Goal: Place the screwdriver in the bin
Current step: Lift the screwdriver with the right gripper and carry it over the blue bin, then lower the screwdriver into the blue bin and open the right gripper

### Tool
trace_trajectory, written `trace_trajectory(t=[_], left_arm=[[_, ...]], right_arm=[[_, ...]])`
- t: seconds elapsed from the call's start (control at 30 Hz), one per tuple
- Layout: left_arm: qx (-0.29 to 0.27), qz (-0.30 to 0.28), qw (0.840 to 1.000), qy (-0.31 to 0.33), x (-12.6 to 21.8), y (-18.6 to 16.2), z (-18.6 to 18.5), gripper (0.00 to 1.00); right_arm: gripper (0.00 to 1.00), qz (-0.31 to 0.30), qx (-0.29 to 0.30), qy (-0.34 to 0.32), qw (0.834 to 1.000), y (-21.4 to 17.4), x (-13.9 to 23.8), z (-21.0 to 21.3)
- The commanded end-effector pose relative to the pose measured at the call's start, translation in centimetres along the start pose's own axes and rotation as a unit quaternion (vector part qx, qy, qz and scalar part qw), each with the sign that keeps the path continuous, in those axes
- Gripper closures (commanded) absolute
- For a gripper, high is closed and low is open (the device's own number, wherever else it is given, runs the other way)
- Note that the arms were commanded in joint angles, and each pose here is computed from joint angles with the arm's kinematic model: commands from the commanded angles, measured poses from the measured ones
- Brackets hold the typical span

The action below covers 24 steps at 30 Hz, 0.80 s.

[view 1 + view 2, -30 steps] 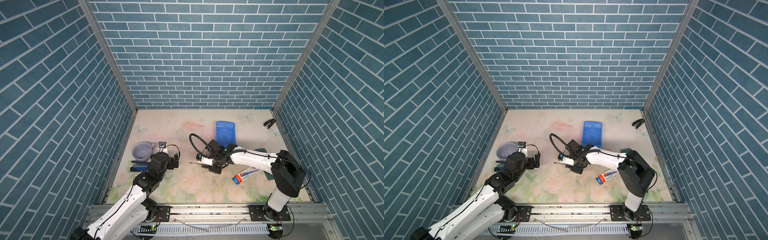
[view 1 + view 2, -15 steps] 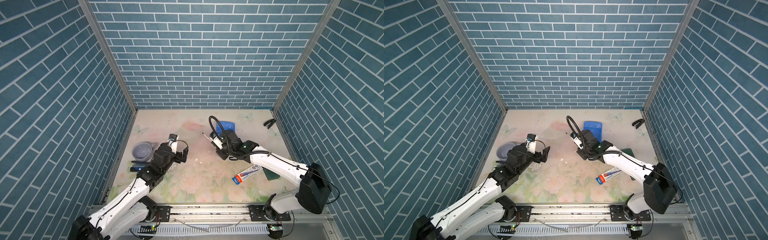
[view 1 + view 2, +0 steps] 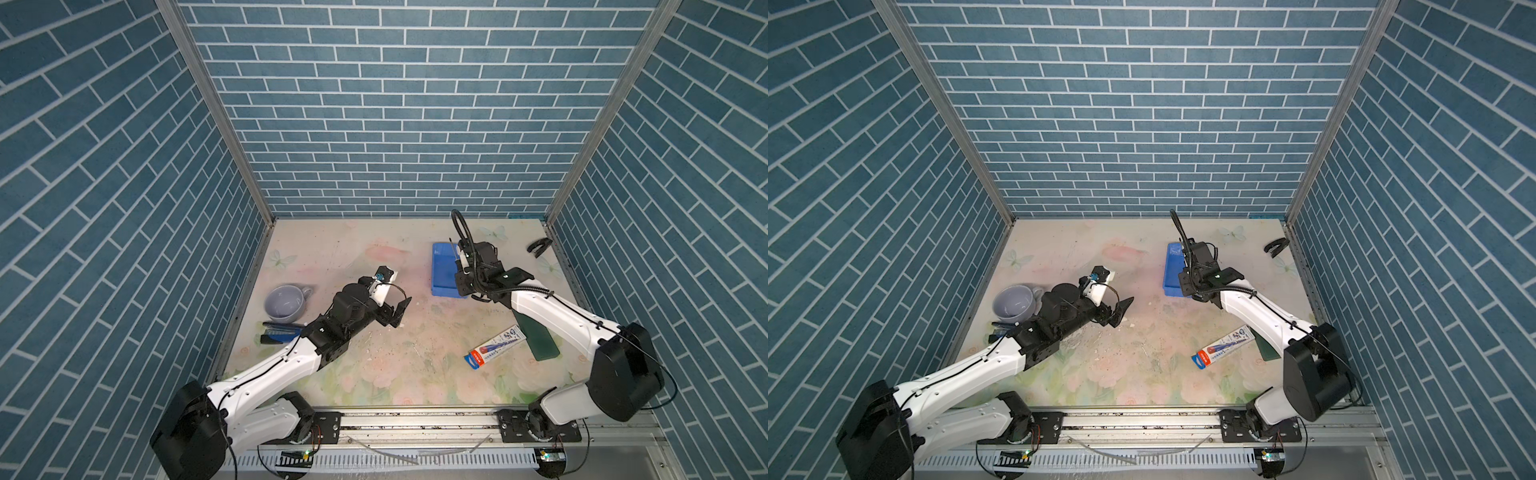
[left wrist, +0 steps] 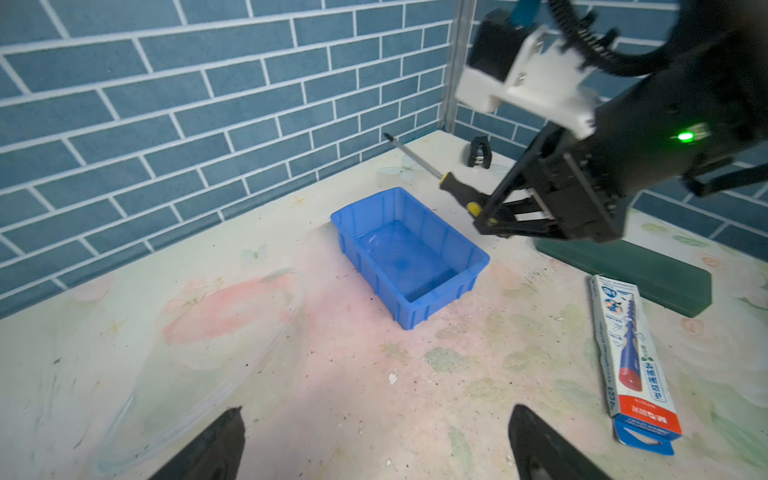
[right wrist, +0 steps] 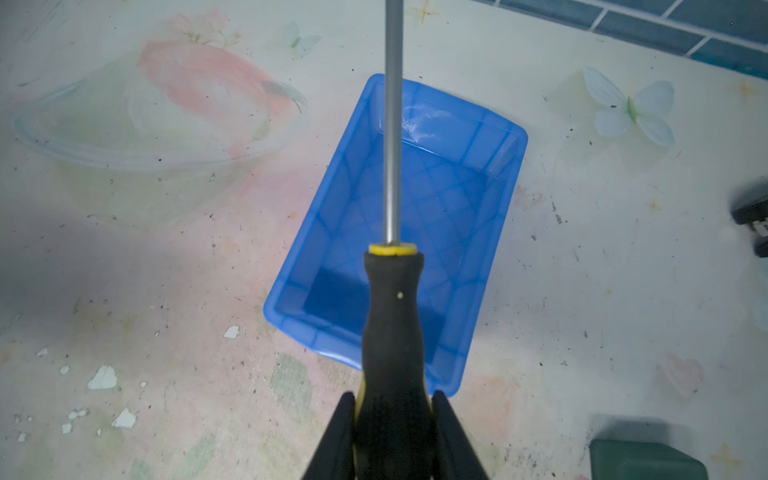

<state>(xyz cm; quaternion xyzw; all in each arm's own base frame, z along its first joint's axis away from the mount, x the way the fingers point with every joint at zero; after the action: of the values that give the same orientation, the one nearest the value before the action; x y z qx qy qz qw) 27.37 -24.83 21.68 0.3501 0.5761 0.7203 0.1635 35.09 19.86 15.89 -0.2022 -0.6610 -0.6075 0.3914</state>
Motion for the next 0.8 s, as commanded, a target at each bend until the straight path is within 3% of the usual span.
trace_trajectory(t=[0.0, 0.33, 0.77], left_arm=[[-0.028, -0.027, 0.999, -0.037, -0.2, 1.8, -1.6, 0.00], [-0.041, -0.017, 0.997, -0.058, -0.4, 1.0, -2.7, 0.00], [-0.048, -0.005, 0.998, -0.049, -0.5, 0.5, -2.4, 0.00]], right_arm=[[1.00, 0.010, -0.045, 0.017, 0.999, 1.6, -0.6, 0.5], [1.00, 0.084, -0.060, 0.035, 0.994, 1.5, -5.8, 0.5], [1.00, 0.137, -0.011, 0.016, 0.990, 0.3, -11.3, -0.6]])
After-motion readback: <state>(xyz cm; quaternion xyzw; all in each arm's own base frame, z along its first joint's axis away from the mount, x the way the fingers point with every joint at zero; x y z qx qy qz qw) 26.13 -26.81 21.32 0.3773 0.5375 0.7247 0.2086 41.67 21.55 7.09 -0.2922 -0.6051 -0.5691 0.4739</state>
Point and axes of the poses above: each gripper's point midway between its finger pads, its own x axis back along the fingers, its own z axis along the line the jaws close on, y = z × x, the point moved 1 cm from there along x, back along the fingers, and after that the axes turned 5 degrees about -x, right-handed, at the moved point
